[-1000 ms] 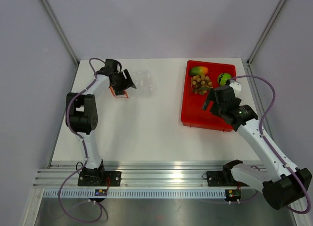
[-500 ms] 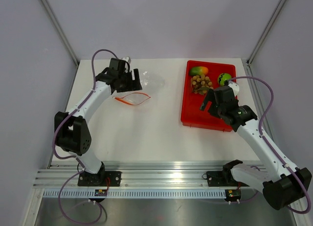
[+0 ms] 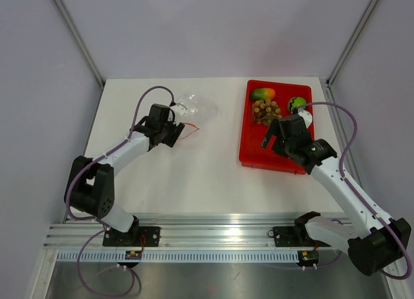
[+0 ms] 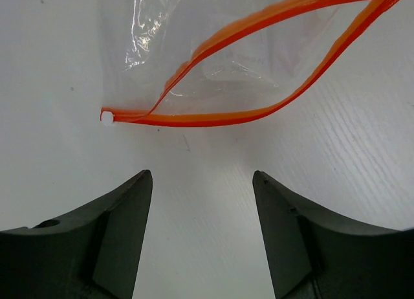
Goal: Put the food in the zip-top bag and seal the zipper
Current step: Pick up the zipper food storage bag at the center of the board.
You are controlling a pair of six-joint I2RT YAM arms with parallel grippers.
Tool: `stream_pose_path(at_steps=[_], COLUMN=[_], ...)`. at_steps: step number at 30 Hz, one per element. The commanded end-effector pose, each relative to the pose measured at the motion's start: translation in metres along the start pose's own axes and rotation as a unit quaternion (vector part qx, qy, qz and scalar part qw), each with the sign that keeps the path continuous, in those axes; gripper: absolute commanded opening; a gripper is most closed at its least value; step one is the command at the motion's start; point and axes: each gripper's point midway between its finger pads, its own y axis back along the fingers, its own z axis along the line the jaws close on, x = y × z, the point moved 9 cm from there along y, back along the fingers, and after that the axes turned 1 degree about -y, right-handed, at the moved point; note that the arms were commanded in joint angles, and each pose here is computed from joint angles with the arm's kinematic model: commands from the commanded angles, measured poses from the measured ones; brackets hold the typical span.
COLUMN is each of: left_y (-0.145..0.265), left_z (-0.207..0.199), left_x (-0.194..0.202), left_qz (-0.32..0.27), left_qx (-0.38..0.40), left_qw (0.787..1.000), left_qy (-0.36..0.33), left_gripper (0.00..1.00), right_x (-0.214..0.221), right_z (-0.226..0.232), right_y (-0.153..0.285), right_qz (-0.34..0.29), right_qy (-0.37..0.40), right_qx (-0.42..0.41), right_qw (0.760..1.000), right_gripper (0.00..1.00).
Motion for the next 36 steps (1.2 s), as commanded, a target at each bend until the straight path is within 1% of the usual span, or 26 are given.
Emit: stream_pose_path(at_steps=[1,10,12,13,15,16,17,19,20,23,24,26,27,28,30,31,32,33,34,35,36], left_y=[-0.006,-0.058,-0.065,-0.068,-0.071,-0.072,-0.075,-0.078,-0.080,-0.081,-0.077,-0.070,-0.063,-0.058,-0.048,-0.043,-0.036,-0.033,-0.027,-0.020,-0.013], left_z=[0.014,0.019,0.023,0.024,0.027,0.028,0.028,0.027,0.025,0.018,0.016,0.011,0.013,0.007,0.005,0.003,0.000,-0.005,-0.008,-0.011,-0.017], left_x=[-0.034,-0.047,-0.049,-0.049,-0.052,-0.053,-0.054,-0.056,-0.054,-0.058,-0.064,-0.065,-0.078,-0.074,-0.081,-0.094,-0.088,-0.089,-0.091,-0.087,-0.087], left_qz=[-0.115,-0.092,-0.085,-0.084,-0.096,-0.105,-0.110,-0.111,-0.100,-0.084,-0.091,-0.075,-0.080,-0.043,-0.011,-0.004,0.038,0.053,0.060,0.078,0.083], left_qx=[-0.018,0.003,-0.008,-0.014,-0.028,-0.032,-0.035,-0.023,-0.013,0.031,0.041,0.041,0.038,0.050,0.047,0.042,0.042,0.039,0.036,0.036,0.022], left_qw=[0.990,0.993,0.994,0.994,0.993,0.992,0.991,0.991,0.993,0.995,0.994,0.996,0.996,0.996,0.992,0.985,0.981,0.979,0.973,0.971,0.971], left_qy=[-0.076,-0.077,-0.075,-0.073,-0.068,-0.065,-0.065,-0.070,-0.069,-0.047,-0.041,-0.001,0.019,0.063,0.116,0.166,0.184,0.195,0.222,0.224,0.224], left_gripper=[0.67,0.62,0.60,0.57,0.53,0.46,0.42,0.26,0.01,0.00,0.00,0.00,0.00,0.00,0.00,0.00,0.00,0.00,0.00,0.00,0.00], right_x=[-0.003,0.001,0.003,0.004,0.005,0.006,0.006,0.007,0.007,0.005,0.005,0.004,0.004,0.006,0.007,0.008,0.010,0.012,0.015,0.017,0.019], right_z=[0.007,0.006,0.005,0.004,0.004,0.004,0.004,0.006,0.006,0.010,0.011,0.014,0.016,0.018,0.025,0.029,0.039,0.045,0.051,0.065,0.073], right_y=[-0.003,-0.007,-0.008,-0.009,-0.010,-0.012,-0.013,-0.015,-0.015,-0.016,-0.016,-0.015,-0.015,-0.015,-0.015,-0.016,-0.015,-0.015,-0.018,-0.015,-0.014], right_qz=[-0.007,0.002,0.004,0.007,0.008,0.012,0.012,0.016,0.015,0.018,0.019,0.018,0.017,0.020,0.021,0.023,0.023,0.027,0.033,0.032,0.033], right_qy=[-0.005,0.001,0.000,0.001,0.000,0.001,0.000,0.001,0.000,-0.001,-0.001,-0.001,-0.001,0.000,-0.008,-0.011,-0.015,-0.017,-0.016,-0.016,-0.013], right_qx=[-0.011,-0.004,-0.002,0.000,-0.001,0.000,0.001,0.001,-0.001,-0.008,-0.010,-0.018,-0.024,-0.029,-0.046,-0.053,-0.071,-0.084,-0.091,-0.113,-0.123], right_qw=[1.000,1.000,1.000,1.000,1.000,1.000,1.000,1.000,1.000,1.000,1.000,1.000,1.000,0.999,0.999,0.998,0.997,0.996,0.995,0.993,0.992], right_gripper=[0.99,0.99,0.99,0.99,0.99,0.99,0.99,0.99,0.99,0.99,0.99,0.99,0.99,0.99,0.99,0.99,0.99,0.99,1.00,0.99,0.99])
